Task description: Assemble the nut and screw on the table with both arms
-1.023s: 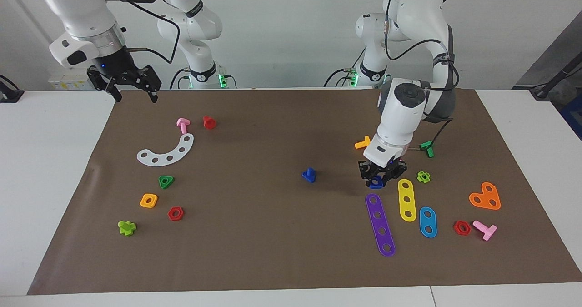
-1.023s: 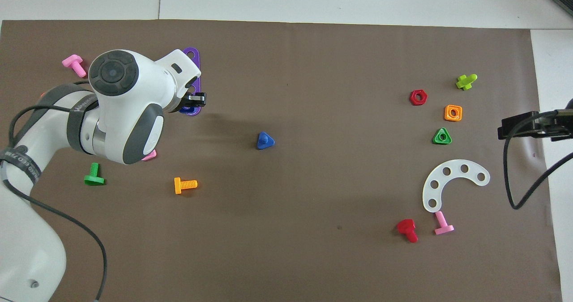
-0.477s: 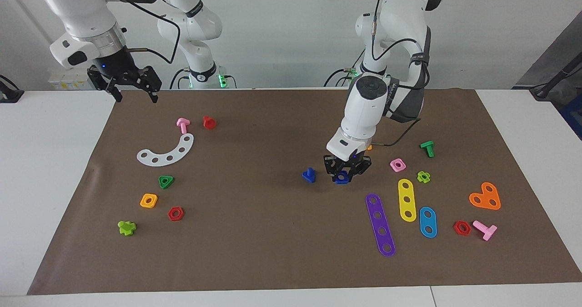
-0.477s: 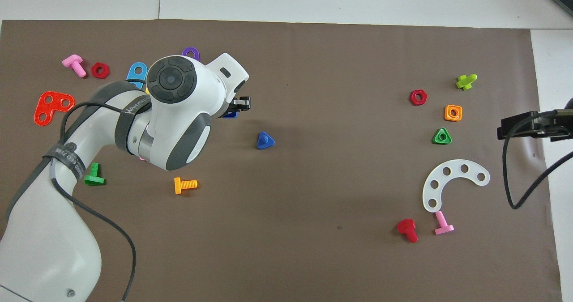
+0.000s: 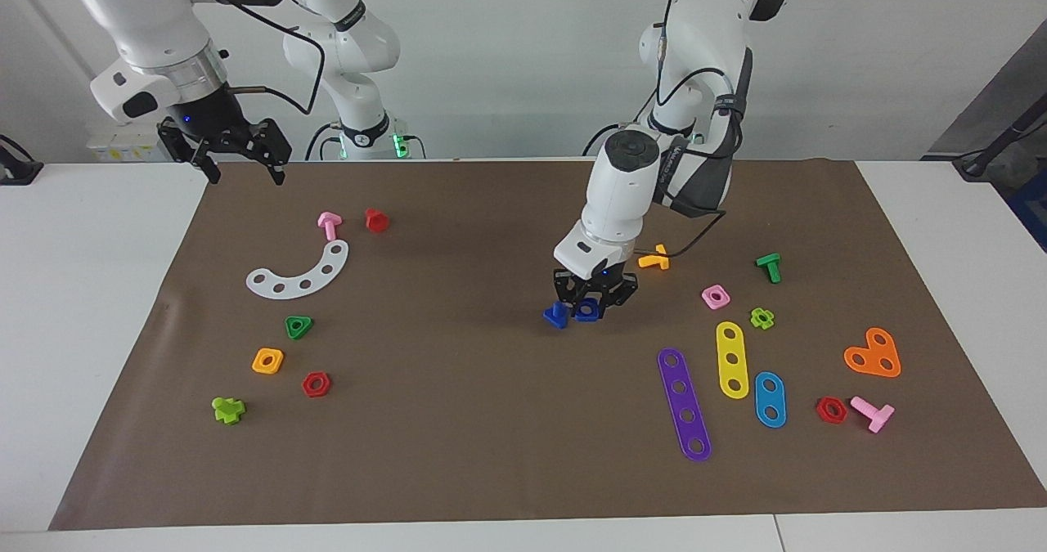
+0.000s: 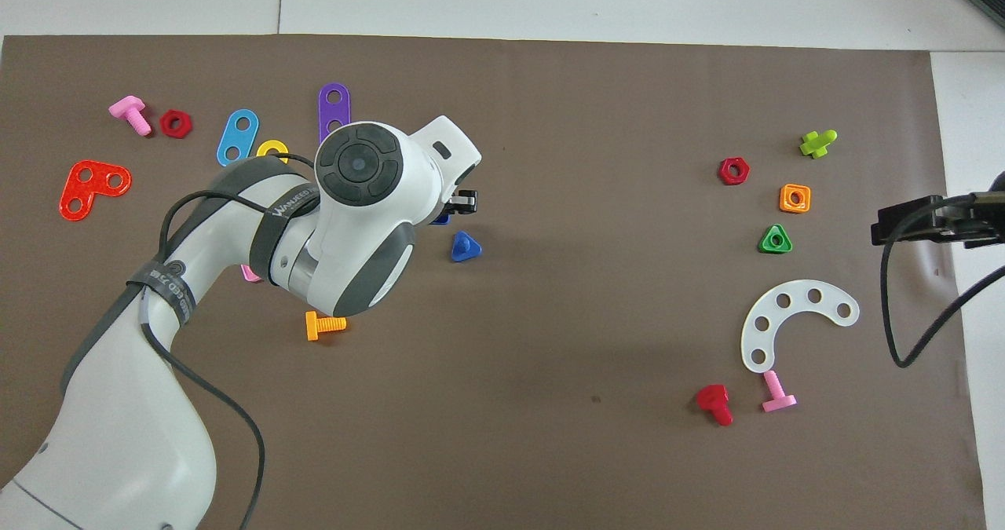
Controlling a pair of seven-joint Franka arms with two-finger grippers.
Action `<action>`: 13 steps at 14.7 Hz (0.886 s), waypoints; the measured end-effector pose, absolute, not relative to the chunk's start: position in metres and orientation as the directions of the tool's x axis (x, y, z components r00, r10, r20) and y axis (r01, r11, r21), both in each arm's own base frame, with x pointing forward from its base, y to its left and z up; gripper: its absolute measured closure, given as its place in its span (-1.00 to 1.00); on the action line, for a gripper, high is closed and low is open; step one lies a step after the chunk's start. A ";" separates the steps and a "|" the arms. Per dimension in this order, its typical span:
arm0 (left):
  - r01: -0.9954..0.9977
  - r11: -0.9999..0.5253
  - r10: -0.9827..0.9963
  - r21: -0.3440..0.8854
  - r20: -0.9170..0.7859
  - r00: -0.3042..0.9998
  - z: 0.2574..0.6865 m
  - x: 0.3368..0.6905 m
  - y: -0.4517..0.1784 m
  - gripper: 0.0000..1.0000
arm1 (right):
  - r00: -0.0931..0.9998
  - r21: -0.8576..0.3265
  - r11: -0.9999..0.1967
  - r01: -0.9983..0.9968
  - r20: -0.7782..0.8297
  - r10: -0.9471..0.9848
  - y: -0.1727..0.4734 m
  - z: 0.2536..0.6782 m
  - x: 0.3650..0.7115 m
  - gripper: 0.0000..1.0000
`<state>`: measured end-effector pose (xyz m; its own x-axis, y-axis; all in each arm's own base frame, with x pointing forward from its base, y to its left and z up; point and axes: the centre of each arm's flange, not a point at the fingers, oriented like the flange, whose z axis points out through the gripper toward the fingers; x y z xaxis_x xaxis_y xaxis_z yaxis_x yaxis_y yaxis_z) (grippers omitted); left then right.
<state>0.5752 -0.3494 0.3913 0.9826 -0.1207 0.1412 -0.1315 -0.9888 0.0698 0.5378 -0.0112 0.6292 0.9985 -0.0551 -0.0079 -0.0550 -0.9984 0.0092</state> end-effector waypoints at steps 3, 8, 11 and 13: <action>-0.136 -0.988 -0.126 0.069 0.129 0.984 0.383 0.573 -0.355 0.07 | 0.998 0.009 -0.998 -0.055 -0.008 -0.055 -0.011 0.629 0.538 -1.00; -0.136 -0.988 -0.126 0.071 0.130 0.984 0.380 0.573 -0.356 0.07 | 0.998 0.009 -0.998 -0.055 -0.008 -0.055 -0.011 0.629 0.538 -1.00; -0.144 -0.987 -0.134 0.073 0.127 0.983 0.379 0.571 -0.360 0.07 | 0.998 0.009 -0.998 -0.055 -0.008 -0.055 -0.011 0.629 0.538 -1.00; -0.148 -0.986 -0.138 0.074 0.124 0.983 0.377 0.568 -0.365 0.07 | 0.998 0.009 -0.998 -0.055 -0.008 -0.055 -0.011 0.629 0.538 -1.00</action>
<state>0.5678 -0.3653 0.3770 0.9826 -0.1382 0.1238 -0.1480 -0.9862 0.0740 0.5378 -0.0111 0.6292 0.9985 -0.0549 -0.0079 -0.0548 -0.9985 0.0092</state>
